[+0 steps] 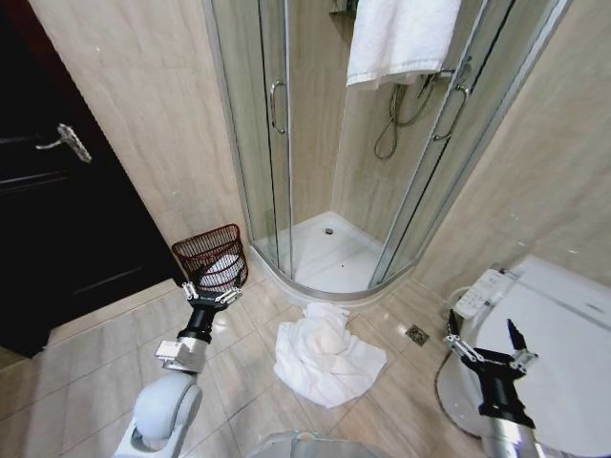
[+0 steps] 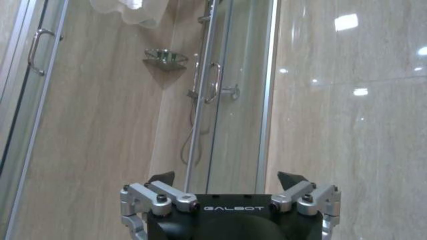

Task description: Discard the used towel into the hamper.

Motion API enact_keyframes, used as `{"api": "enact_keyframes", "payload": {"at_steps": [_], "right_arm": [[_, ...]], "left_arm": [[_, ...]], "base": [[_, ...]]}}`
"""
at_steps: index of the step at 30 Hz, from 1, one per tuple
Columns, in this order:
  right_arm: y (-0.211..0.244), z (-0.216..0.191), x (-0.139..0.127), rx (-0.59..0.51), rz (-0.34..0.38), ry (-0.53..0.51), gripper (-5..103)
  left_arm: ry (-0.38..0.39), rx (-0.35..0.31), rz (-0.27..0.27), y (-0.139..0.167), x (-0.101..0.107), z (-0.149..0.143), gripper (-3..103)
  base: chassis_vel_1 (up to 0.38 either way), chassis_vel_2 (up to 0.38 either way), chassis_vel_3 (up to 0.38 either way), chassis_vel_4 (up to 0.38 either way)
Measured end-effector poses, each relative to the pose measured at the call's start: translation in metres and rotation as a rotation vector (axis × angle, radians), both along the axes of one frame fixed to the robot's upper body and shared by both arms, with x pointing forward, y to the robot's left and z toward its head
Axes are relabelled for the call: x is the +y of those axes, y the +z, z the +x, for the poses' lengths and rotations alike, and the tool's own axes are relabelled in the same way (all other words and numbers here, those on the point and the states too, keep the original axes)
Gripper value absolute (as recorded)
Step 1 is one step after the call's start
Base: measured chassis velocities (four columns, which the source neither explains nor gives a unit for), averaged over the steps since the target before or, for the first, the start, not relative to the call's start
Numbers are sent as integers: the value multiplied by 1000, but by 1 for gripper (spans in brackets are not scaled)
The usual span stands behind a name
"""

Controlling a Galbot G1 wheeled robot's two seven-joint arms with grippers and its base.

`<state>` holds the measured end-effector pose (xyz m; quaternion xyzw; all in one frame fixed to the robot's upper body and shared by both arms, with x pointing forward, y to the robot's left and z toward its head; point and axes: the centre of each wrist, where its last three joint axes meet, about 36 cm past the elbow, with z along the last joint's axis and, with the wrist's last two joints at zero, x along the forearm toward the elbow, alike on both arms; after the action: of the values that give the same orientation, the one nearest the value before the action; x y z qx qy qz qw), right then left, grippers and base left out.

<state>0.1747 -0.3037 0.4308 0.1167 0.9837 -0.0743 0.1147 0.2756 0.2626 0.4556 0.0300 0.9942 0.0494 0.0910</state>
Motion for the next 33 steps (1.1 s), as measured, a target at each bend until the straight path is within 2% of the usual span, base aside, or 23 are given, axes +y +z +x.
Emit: {"api": "enact_keyframes", "payload": {"at_steps": [25,33], "right_arm": [[1,0,1,-3,1,3,100],[6,2,2,-13,0,5,100]], "left_arm": [[7,-6,6,1,3,0,100],[18,-27,12,9,8,0,100]], "base": [[0,0,0,0],[0,0,0,0]]}}
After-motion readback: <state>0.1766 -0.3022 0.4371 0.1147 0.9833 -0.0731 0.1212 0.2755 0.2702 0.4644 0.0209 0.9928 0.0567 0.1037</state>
